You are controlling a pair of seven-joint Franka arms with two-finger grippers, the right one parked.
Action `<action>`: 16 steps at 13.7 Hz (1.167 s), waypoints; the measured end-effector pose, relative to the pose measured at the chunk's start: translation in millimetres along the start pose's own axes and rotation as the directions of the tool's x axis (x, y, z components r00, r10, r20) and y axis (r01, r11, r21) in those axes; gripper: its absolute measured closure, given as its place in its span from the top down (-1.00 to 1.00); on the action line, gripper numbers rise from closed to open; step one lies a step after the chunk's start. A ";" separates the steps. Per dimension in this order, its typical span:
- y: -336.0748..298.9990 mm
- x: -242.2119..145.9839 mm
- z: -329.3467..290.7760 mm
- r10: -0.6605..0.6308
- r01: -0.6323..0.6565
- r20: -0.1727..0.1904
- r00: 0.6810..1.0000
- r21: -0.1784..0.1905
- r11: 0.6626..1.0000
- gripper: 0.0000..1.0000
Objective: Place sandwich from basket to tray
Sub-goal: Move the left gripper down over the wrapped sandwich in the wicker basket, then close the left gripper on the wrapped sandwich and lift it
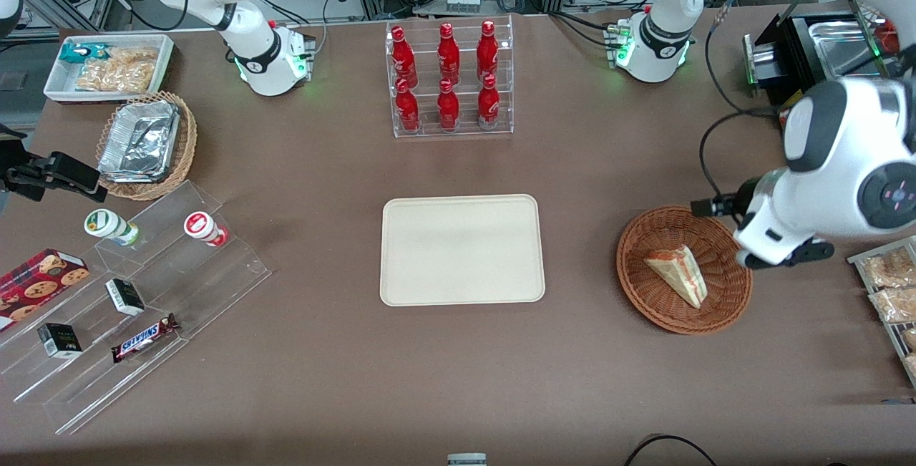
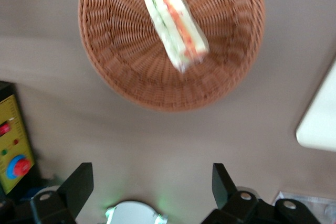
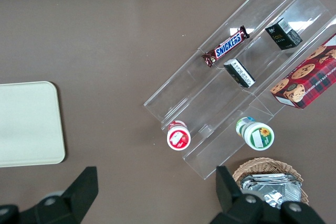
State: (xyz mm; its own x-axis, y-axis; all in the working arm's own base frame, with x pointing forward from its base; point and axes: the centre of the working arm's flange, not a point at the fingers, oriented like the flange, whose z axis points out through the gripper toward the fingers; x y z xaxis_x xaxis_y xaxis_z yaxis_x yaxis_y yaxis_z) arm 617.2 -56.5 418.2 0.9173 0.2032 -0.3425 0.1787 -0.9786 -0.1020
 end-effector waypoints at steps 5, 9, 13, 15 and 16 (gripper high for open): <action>-6.2 46.1 84.4 -0.362 0.357 -0.059 0.930 -0.081 0.931 1.00; 3.8 54.0 135.3 -0.465 0.454 -0.075 0.882 -0.126 0.882 1.00; 9.9 50.0 171.4 -0.485 0.466 -0.101 0.869 -0.165 0.869 1.00; 10.0 50.3 169.6 -0.487 0.467 -0.106 0.867 -0.171 0.868 1.00; 9.9 51.4 163.8 -0.489 0.466 -0.114 0.865 -0.178 0.867 1.00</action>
State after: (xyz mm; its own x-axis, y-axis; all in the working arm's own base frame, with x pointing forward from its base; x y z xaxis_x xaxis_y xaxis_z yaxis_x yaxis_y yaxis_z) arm 607.7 -50.4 246.7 0.7465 0.6504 -0.1404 0.6459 -0.7590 -0.0819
